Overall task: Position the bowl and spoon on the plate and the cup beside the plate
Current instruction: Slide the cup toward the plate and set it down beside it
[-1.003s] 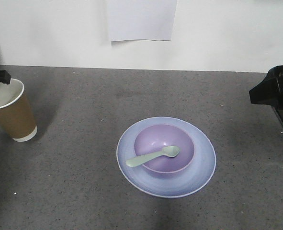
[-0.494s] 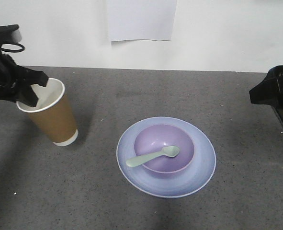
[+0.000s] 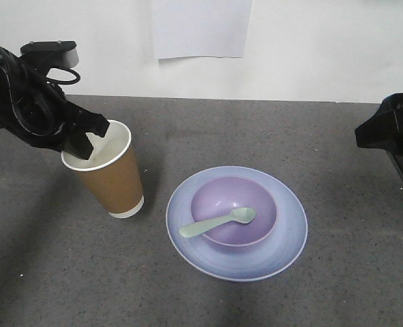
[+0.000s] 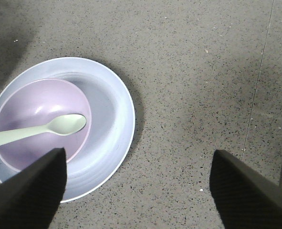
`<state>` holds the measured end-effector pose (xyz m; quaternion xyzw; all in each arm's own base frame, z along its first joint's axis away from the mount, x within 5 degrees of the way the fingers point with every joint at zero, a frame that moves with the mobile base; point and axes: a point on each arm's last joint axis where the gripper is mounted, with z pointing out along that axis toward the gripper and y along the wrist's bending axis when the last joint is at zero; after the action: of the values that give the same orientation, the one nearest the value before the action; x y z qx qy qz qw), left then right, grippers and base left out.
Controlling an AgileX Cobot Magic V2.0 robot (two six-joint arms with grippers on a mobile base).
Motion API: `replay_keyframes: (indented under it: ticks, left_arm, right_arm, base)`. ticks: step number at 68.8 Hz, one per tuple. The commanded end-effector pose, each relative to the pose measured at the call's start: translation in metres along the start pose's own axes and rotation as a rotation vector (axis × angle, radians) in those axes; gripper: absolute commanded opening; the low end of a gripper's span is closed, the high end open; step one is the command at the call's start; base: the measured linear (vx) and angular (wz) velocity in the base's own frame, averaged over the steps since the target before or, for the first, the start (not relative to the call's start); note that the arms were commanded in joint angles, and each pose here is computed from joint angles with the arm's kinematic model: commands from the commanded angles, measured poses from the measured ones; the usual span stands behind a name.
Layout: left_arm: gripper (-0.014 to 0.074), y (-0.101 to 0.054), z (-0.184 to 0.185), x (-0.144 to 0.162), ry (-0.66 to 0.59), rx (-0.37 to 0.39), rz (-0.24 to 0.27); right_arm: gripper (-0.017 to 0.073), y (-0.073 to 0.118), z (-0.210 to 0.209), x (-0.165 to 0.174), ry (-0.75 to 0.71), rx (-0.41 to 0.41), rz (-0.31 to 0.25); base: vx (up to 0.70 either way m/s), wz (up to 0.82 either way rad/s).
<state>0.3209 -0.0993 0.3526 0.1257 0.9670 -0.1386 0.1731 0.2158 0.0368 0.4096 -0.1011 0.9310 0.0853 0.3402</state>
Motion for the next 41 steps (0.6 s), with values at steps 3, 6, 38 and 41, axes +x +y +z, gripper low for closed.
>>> replay_keyframes:
  ticks: [3,6,38,41]
  left_arm:
    - [-0.0008,-0.009,-0.020,-0.004,-0.111,0.018,0.019]
    - [-0.0008,-0.009,-0.020,-0.005,-0.112,0.018,0.019]
    - [-0.0008,-0.023,0.021,-0.014,-0.049,0.031,0.062]
    - [-0.0008,-0.023,0.024,-0.014,-0.040,0.025,0.063]
  right_arm:
    - [0.0587,0.001,-0.012,-0.008,-0.095,0.007,-0.008]
    - [0.0587,0.000,-0.012,-0.008,-0.097,0.007,-0.008]
    - [0.0587,0.000,-0.012,-0.008,-0.099,0.008,-0.008]
    - [0.0587,0.000,-0.012,-0.008,-0.099,0.008,-0.008]
  base:
    - [0.00,0.00]
    - [0.00,0.00]
    - [0.00,0.00]
    - [0.00,0.00]
